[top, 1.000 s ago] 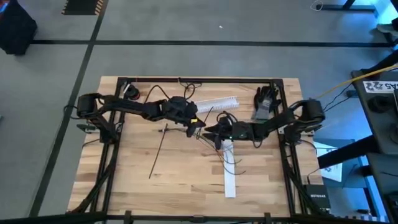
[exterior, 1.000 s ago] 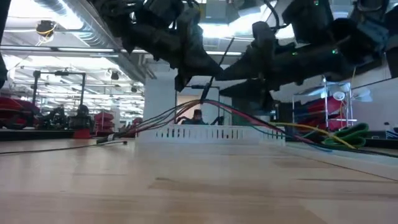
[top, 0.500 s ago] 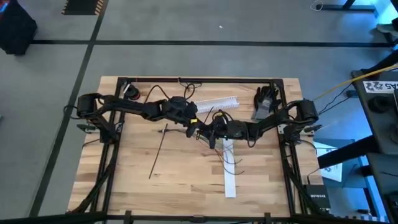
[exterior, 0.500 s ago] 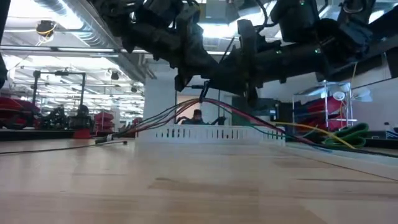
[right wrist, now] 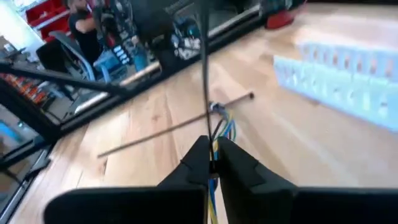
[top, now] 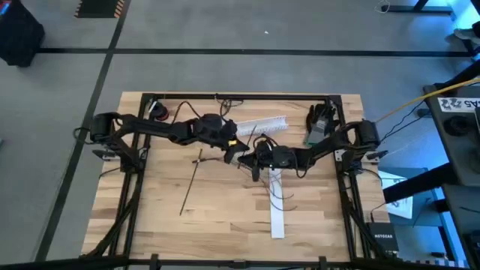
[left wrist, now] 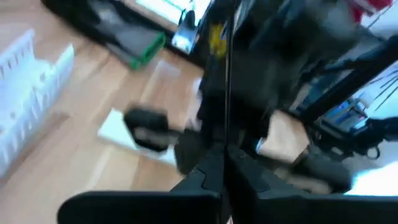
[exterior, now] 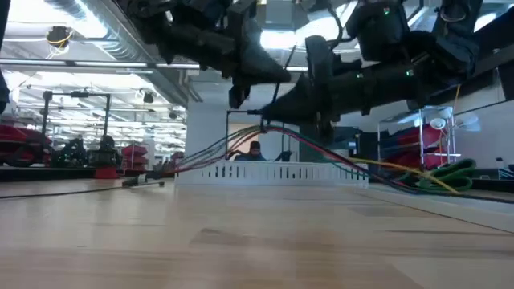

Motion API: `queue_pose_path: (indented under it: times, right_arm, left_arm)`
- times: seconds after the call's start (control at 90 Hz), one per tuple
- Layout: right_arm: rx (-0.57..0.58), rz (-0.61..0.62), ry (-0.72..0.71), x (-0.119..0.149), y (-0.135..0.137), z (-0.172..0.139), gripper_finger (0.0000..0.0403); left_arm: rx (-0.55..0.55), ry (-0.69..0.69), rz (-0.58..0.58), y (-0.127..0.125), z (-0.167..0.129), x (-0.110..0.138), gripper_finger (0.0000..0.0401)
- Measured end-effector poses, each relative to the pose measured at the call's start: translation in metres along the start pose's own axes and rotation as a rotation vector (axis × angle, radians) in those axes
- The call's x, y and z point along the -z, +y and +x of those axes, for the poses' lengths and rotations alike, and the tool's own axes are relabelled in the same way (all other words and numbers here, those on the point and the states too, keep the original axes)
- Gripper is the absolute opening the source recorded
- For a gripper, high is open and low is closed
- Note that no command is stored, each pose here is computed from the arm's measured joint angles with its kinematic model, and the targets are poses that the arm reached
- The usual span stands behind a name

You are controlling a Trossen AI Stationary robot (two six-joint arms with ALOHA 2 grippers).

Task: Ziptie cables
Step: Wrap the right black zip-tie around the cable wires

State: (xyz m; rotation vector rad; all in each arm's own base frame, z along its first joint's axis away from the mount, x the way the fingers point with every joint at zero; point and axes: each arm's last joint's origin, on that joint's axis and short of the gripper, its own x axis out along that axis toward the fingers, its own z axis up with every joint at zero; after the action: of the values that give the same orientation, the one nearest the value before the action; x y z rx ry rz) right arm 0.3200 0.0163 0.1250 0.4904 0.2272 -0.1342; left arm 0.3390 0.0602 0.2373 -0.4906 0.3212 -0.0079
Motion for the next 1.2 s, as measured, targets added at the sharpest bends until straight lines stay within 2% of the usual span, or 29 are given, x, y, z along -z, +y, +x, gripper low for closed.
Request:
queue_pose_path:
  times: [0.256,0.411,0.667,0.744,0.933,1.067,1.2]
  right_arm:
    - [0.012,0.014,0.098,0.029,-0.003,0.008,0.0006]
    - [0.018,0.027,0.131,0.041,-0.004,0.009,0.0007]
    - [0.001,0.024,0.176,0.047,-0.006,0.008,0.0018]
    - [-0.001,0.011,0.205,0.051,-0.007,0.007,0.0032]
    - [-0.072,0.038,0.24,0.045,-0.002,0.005,0.0095]
    - [-0.12,0.013,0.21,0.02,0.011,-0.004,0.0145]
    - [-0.066,-0.125,0.247,-0.006,0.021,-0.022,0.0181]
  left_arm:
    - [-0.028,-0.068,0.036,-0.002,-0.029,-0.022,0.0]
    - [-0.076,-0.054,0.075,-0.005,-0.048,-0.028,0.0]
    - [-0.096,-0.017,0.096,-0.01,-0.049,-0.025,0.0009]
    - [-0.098,-0.023,0.117,-0.013,-0.051,-0.028,0.0026]
    - [-0.111,0.104,0.122,-0.013,-0.057,-0.02,0.0092]
    - [-0.122,0.183,0.179,-0.025,-0.074,-0.031,0.0139]
    - [-0.134,0.283,0.205,-0.035,-0.09,-0.03,0.0167]
